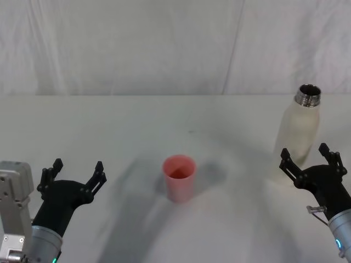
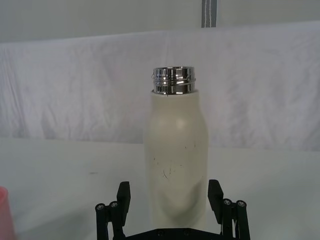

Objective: Grasp the thermos with one hand and pour water into the cup lid.

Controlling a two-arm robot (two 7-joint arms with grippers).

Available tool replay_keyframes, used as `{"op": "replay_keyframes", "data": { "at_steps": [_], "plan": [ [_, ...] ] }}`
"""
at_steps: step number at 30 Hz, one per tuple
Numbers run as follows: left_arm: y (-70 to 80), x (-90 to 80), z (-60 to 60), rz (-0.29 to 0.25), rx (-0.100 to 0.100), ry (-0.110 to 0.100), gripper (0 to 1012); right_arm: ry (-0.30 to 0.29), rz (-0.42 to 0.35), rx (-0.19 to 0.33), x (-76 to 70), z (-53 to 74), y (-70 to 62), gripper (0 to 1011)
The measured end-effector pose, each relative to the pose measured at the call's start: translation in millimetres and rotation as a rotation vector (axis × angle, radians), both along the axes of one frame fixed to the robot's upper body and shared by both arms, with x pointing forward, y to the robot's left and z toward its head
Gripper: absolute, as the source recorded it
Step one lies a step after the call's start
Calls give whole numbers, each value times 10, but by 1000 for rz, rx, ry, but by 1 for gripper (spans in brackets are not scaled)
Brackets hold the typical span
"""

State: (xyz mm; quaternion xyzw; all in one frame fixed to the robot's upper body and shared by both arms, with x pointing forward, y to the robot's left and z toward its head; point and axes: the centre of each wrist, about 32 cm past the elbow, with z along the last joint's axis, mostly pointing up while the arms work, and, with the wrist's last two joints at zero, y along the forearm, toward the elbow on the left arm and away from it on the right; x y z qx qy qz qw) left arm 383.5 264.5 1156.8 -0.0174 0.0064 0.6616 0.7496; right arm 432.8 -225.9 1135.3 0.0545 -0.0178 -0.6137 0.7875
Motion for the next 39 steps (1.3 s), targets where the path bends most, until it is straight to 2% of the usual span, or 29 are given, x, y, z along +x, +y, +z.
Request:
{"op": "replay_keyframes", "data": {
  "at_steps": [21, 39],
  "plan": [
    [0, 0, 0, 0, 0, 0, 1001, 23, 21, -19, 283, -46, -42, 1001],
    [0, 0, 0, 0, 0, 0, 1001, 27, 29, -12, 441, -66, -51, 1001]
  ]
}}
